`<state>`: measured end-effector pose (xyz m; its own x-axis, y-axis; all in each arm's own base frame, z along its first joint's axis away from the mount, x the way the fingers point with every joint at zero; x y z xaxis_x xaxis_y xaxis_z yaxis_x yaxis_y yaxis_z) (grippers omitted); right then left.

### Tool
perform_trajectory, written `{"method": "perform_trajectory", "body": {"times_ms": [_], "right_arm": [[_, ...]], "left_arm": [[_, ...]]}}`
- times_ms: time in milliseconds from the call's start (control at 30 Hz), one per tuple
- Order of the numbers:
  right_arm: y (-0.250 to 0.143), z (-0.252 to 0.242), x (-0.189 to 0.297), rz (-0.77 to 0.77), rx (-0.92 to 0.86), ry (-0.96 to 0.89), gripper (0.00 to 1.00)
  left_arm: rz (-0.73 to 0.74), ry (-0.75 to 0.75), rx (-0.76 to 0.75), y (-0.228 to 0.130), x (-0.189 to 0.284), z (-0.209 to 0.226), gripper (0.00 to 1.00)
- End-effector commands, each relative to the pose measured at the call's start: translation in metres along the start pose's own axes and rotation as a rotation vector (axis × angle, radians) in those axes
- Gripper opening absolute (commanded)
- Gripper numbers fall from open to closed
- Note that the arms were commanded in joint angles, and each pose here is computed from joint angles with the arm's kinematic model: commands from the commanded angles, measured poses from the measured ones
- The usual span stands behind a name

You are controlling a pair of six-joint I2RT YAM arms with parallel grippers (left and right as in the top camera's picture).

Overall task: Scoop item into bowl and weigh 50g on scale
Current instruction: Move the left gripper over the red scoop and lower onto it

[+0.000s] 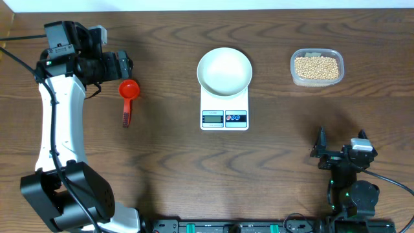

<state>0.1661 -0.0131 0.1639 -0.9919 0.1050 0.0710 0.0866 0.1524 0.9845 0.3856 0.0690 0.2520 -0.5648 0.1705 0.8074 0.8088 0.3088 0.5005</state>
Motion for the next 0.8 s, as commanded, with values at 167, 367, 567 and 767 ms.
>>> {"method": "perform_trajectory", "body": {"times_ms": [167, 367, 567, 767], "right_arm": [[0.000, 0.001, 0.000, -0.002, 0.008, 0.007, 0.99], [0.000, 0.001, 0.000, -0.002, 0.008, 0.007, 0.99], [0.000, 0.001, 0.000, -0.002, 0.008, 0.007, 0.99], [0.000, 0.001, 0.000, -0.002, 0.008, 0.007, 0.99]], "left_arm": [[0.026, 0.067, -0.023, 0.007, -0.034, 0.017, 0.96], [0.045, 0.144, -0.017, 0.005, -0.048, 0.030, 0.96], [0.162, 0.199, 0.009, -0.014, -0.081, 0.046, 0.85], [0.247, 0.221, 0.059, -0.029, -0.108, 0.058, 0.76]]}}
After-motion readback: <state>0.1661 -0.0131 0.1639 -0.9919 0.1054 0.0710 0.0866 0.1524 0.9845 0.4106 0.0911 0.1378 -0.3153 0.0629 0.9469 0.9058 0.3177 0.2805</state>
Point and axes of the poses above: each gripper's point midway between its finger pads, its own x axis back along the fingers, its own z axis along the line the jaws close on, y = z × x, the point moved 8 cm from there along x, back along the fingers, and after that the axes turned 10 degrees about x, right-handed, at the moved point
